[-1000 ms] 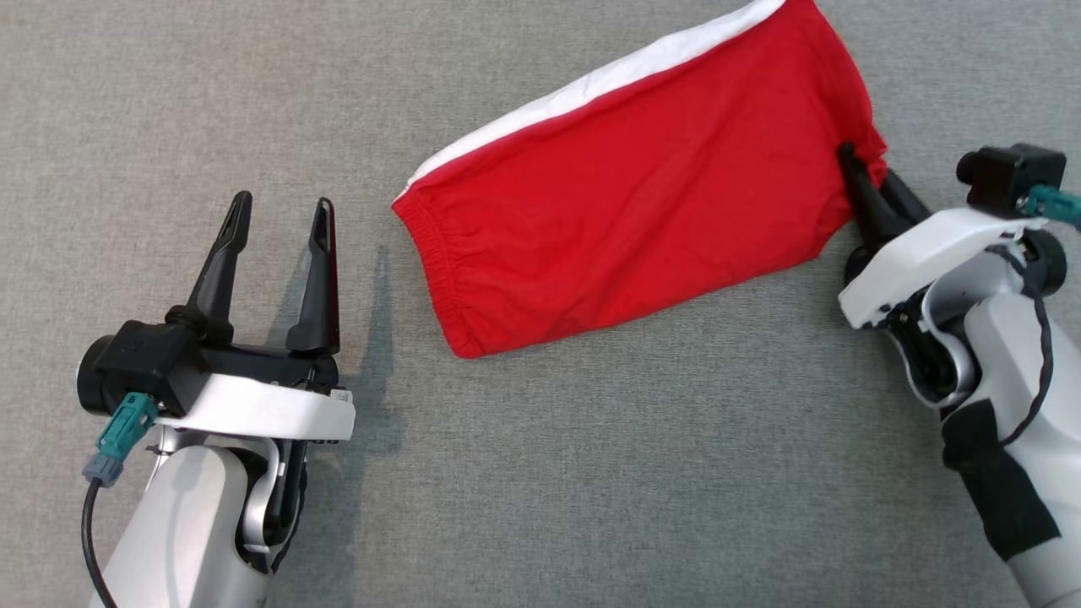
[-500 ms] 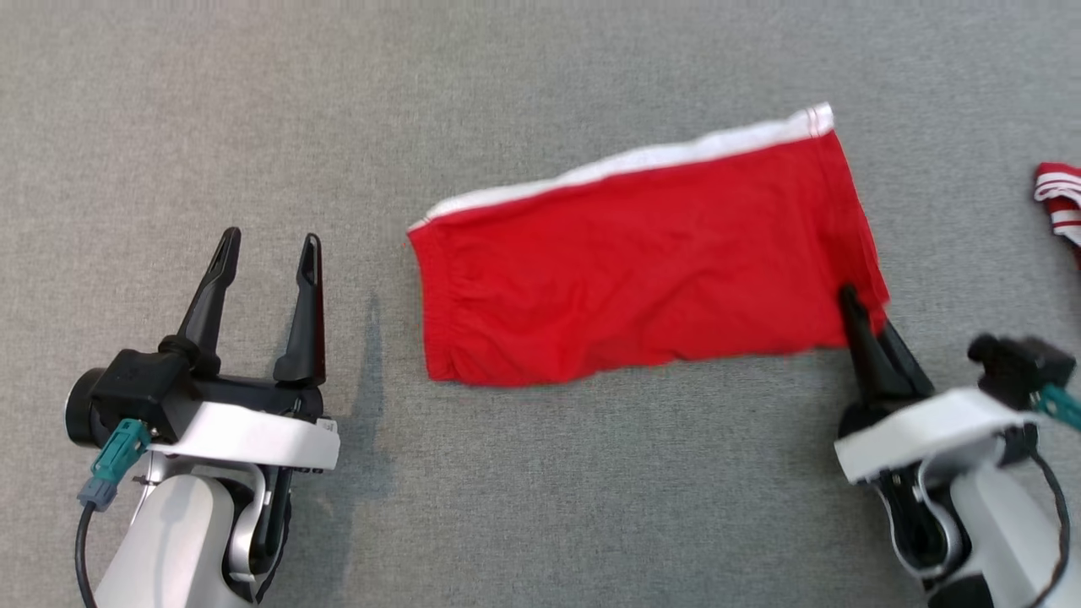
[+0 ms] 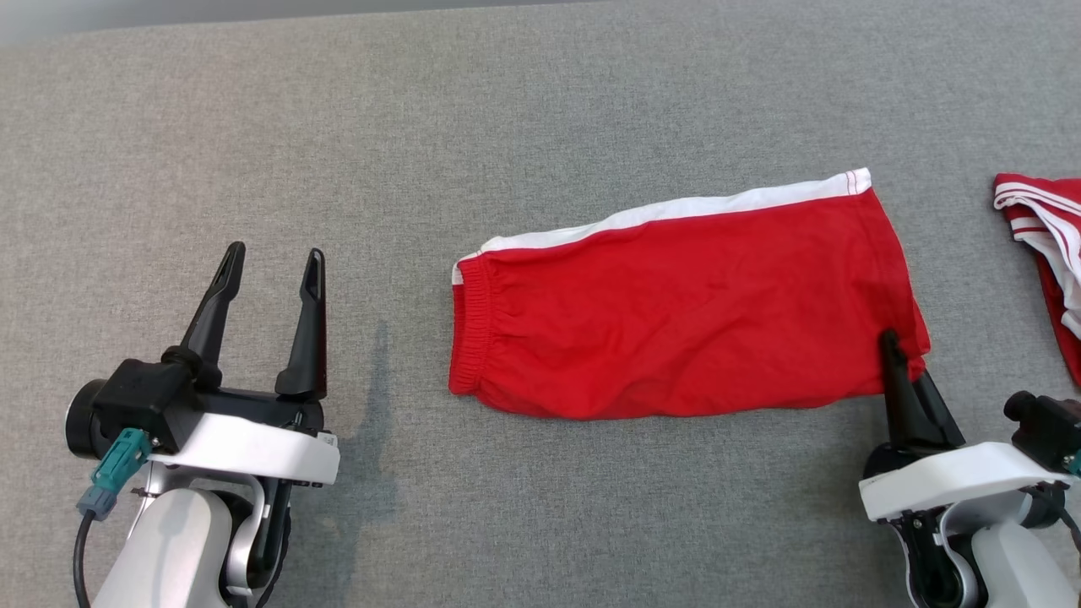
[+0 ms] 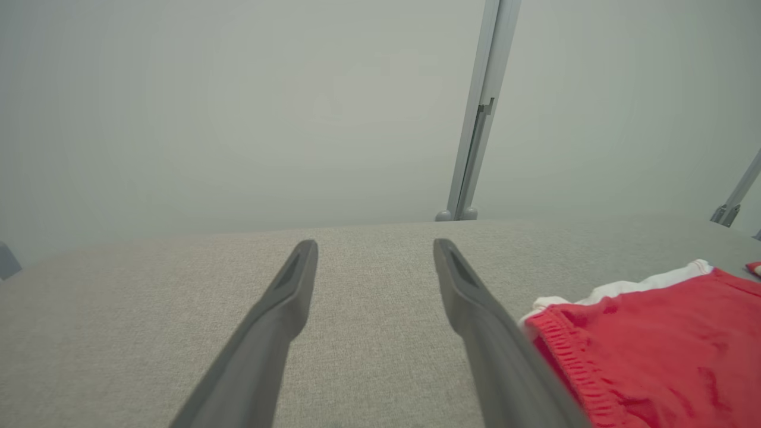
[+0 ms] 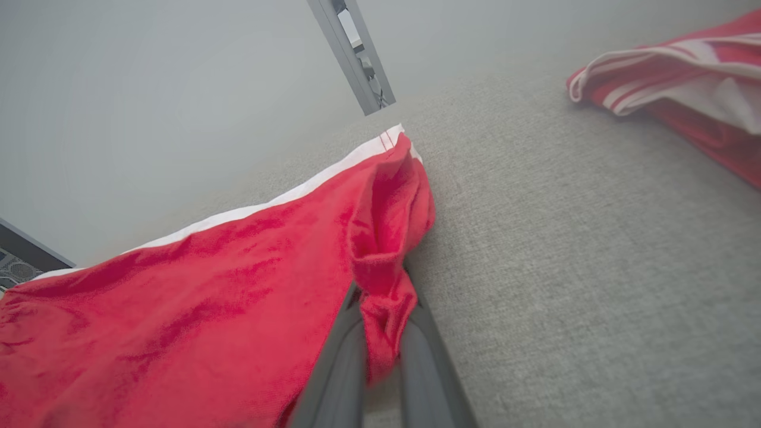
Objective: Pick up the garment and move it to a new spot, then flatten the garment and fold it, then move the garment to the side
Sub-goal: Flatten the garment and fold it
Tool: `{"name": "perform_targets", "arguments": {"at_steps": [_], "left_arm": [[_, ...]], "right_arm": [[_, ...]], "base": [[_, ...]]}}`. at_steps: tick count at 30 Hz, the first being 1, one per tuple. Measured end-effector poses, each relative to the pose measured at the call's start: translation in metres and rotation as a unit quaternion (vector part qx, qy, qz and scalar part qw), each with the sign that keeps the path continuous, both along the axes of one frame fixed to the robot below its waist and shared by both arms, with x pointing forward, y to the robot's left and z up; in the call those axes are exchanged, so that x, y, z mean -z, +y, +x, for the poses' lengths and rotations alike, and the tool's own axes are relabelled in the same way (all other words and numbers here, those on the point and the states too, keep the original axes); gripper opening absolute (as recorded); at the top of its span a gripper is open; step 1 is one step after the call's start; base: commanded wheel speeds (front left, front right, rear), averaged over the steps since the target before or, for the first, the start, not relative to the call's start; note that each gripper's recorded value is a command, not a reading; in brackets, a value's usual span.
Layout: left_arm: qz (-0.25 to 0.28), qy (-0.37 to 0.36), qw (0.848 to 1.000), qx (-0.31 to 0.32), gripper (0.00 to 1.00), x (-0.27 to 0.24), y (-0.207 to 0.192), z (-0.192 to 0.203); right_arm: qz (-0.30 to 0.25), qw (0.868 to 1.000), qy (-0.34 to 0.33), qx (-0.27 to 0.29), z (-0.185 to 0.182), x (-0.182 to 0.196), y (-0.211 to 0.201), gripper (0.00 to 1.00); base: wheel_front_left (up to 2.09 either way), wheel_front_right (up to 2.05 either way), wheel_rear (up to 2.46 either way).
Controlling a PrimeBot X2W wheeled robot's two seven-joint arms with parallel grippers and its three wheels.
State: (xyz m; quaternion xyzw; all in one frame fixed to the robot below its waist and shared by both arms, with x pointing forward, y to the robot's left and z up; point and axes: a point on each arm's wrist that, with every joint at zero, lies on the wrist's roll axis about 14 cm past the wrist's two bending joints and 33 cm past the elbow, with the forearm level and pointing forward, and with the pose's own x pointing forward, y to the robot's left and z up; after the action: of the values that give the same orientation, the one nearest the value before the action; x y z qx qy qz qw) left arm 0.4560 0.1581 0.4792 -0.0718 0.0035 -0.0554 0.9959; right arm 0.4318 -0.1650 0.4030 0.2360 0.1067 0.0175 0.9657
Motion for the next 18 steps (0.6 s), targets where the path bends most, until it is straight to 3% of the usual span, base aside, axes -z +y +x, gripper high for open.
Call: {"name": "perform_targets", "arguments": {"at_steps": [4, 9, 18], "left_arm": [[0.0, 0.001, 1.0, -0.001, 1.0, 0.0, 0.001, 0.0], [-0.003, 0.002, 1.0, -0.005, 1.0, 0.0, 0.003, -0.001], [-0.01, 0.005, 1.0, -0.008, 1.0, 0.001, 0.003, -0.004]], "right_arm": [[-0.014, 1.0, -0.01, -0.021, 0.007, -0.006, 0.01, 0.0], [-0.034, 0.992, -0.071, -0.103, 0.021, -0.045, 0.058, 0.0], [-0.008, 0.945, -0.159, -0.285, 0.006, -0.115, 0.18, 0.0]], "base": [[0.0, 0.0, 0.0], [0.0, 0.0, 0.0], [0.0, 0.0, 0.0]]}}
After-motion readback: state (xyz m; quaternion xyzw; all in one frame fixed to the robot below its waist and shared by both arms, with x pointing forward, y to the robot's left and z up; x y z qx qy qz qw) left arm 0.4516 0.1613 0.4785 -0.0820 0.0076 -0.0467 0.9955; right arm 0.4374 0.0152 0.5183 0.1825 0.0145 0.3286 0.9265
